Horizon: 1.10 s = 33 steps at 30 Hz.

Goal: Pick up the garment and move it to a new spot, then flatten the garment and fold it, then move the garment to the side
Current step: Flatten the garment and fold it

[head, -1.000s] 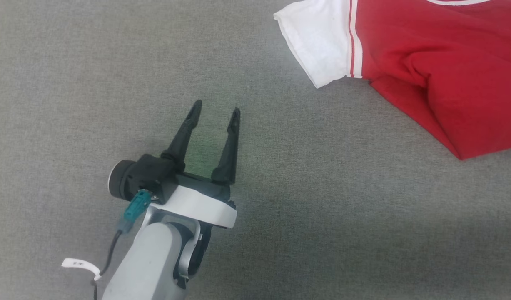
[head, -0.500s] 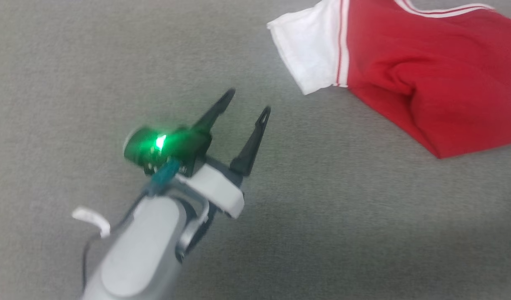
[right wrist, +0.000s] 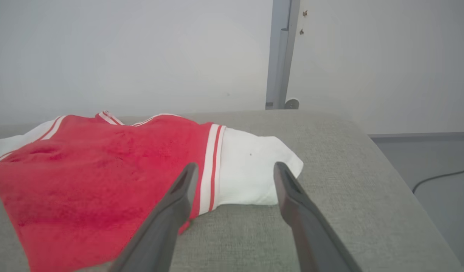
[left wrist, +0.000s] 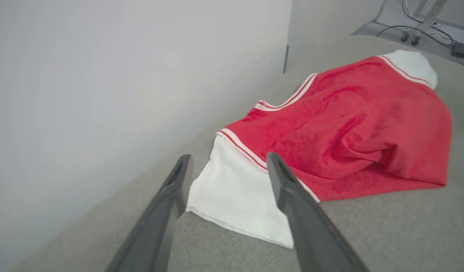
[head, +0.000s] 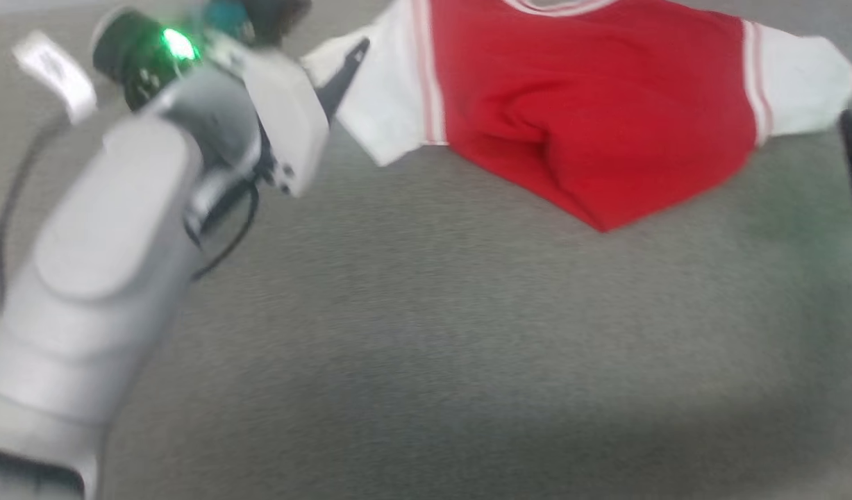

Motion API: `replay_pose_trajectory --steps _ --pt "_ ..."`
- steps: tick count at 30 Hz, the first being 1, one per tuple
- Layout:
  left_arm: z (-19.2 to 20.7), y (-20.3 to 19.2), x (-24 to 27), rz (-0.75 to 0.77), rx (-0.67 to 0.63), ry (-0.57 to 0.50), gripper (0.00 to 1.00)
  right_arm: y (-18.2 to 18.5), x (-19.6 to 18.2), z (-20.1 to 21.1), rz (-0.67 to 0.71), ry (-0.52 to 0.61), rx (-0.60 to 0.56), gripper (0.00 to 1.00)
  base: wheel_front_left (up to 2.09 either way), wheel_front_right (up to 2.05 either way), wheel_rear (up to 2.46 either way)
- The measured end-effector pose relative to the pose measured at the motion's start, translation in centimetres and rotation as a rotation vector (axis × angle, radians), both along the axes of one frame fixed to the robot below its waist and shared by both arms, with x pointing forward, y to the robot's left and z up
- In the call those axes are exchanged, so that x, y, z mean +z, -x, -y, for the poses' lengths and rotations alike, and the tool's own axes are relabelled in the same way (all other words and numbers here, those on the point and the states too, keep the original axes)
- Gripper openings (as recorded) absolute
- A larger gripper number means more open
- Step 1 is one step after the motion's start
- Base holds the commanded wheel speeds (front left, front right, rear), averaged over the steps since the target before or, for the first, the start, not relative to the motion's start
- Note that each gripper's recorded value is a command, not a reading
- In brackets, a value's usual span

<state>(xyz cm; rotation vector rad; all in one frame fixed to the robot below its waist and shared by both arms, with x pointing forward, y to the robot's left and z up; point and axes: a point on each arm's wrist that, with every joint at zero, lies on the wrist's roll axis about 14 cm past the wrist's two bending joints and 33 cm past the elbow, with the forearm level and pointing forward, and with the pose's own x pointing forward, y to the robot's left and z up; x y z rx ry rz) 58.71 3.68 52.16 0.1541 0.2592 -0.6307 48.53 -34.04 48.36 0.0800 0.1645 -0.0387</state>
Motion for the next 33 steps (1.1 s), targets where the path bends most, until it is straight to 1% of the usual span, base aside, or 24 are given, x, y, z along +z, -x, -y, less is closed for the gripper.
replay_pose_trajectory --steps 1,2,4,7,10,13,18,20,22,23,24,26,27,31,33 --pt "0.7 -0.6 -0.4 -0.045 -0.013 -0.008 1.0 0.6 0.0 0.0 0.005 -0.007 -0.001 1.0 0.0 0.0 0.0" --pt "0.7 -0.6 -0.4 -0.045 -0.013 -0.008 1.0 0.6 0.0 0.0 0.005 -0.007 -0.001 1.0 0.0 0.0 0.0" --pt "1.2 -2.1 -1.4 -0.128 -0.019 -0.048 1.0 1.7 -0.4 0.2 -0.002 -0.012 -0.009 1.0 0.0 0.0 0.0" --pt "1.1 -4.4 -3.3 -0.263 0.004 -0.074 1.0 2.9 -1.3 -0.1 -0.022 -0.023 -0.01 1.0 0.0 0.0 0.0" --pt "1.1 -5.8 -6.2 -0.408 0.026 -0.106 1.0 3.6 -1.7 0.0 -0.031 -0.024 -0.021 1.0 0.0 0.0 0.0" --pt "1.4 -6.5 -9.2 -0.539 0.033 -0.144 1.0 4.4 -2.3 0.8 -0.055 -0.014 -0.044 1.0 0.0 0.0 0.0" --pt "0.9 -7.1 -14.0 -0.691 0.05 -0.234 1.0 5.2 -3.4 1.7 -0.092 0.006 -0.073 1.0 0.0 0.0 0.0" --pt "1.0 -7.6 -14.6 -0.71 0.051 -0.243 1.0 5.3 -3.6 1.9 -0.102 0.012 -0.079 1.0 0.0 0.0 0.0" --pt "1.4 -7.4 -15.3 -0.762 0.043 -0.23 1.0 5.3 -3.8 2.2 -0.11 0.022 -0.083 1.0 0.0 0.0 0.0" --pt "1.6 -7.2 -15.3 -0.794 0.037 -0.214 0.85 5.3 -3.8 2.4 -0.113 0.027 -0.084 1.0 0.0 0.0 0.0" --pt "1.7 -6.9 -15.2 -0.818 0.029 -0.21 0.53 5.1 -3.7 2.5 -0.111 0.033 -0.081 1.0 0.0 0.0 0.0" --pt "1.8 -6.3 -15.2 -0.867 0.016 -0.192 0.07 4.5 -3.2 2.5 -0.104 0.056 -0.064 1.0 0.0 0.0 0.0" --pt "1.8 -6.0 -15.1 -0.881 0.008 -0.193 0.0 4.1 -3.0 2.6 -0.105 0.068 -0.055 1.0 0.0 0.0 0.0" --pt "2.5 -5.4 -15.1 -0.871 -0.03 -0.212 0.0 1.4 -1.6 2.0 -0.103 0.081 -0.001 1.0 0.0 0.0 0.0" --pt "2.5 -5.4 -15.2 -0.862 -0.037 -0.208 0.0 -0.1 -1.4 1.8 -0.137 0.08 0.024 1.0 0.0 0.0 0.0"
